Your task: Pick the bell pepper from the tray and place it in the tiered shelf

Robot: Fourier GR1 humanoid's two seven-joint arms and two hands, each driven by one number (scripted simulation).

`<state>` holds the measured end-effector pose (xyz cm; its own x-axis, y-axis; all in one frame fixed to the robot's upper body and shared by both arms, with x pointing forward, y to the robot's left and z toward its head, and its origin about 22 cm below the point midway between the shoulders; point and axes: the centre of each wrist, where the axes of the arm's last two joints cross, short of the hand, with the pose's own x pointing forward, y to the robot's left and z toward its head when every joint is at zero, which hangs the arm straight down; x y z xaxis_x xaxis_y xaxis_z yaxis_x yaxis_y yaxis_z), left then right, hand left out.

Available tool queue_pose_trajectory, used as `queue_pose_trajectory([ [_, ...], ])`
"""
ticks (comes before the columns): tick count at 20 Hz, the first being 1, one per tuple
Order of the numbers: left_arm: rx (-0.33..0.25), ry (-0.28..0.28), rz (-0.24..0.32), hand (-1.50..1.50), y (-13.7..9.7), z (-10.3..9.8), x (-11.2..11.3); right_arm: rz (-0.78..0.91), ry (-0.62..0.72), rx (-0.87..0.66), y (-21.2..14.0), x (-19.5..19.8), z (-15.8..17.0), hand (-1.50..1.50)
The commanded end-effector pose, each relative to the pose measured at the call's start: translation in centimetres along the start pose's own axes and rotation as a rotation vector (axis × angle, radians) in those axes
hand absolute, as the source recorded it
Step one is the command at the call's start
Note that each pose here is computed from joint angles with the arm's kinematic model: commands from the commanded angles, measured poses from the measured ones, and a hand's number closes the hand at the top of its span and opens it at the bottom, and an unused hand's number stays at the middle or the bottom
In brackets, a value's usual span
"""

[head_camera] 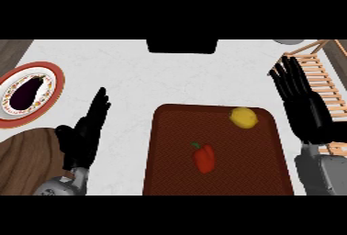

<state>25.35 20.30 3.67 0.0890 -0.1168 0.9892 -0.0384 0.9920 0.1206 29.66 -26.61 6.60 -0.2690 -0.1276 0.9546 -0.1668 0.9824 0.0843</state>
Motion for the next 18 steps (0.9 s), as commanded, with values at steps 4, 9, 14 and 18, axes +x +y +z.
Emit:
queue_pose_trajectory([
  [4, 0.096, 0.063, -0.115, 0.0, 6.9, 0.2, -2.6, 0.225, -0.062, 0.047, 11.3, -0.1, -1.3, 1.5],
  [9, 0.123, 0.137, -0.107, 0.0, 8.4, 1.2, -3.6, 0.683, 0.065, -0.361, 4.2, -3.9, 1.7, 1.5],
  [14, 0.097, 0.156, -0.086, 0.0, 10.9, 1.1, -4.0, 0.685, 0.051, -0.301, 15.8, -7.4, 6.5, -1.5],
  [18, 0.099, 0.163, -0.096, 0.0, 12.7, 1.7, -4.5, 0.807, 0.099, -0.339, 18.4, -8.6, 8.5, -1.5],
])
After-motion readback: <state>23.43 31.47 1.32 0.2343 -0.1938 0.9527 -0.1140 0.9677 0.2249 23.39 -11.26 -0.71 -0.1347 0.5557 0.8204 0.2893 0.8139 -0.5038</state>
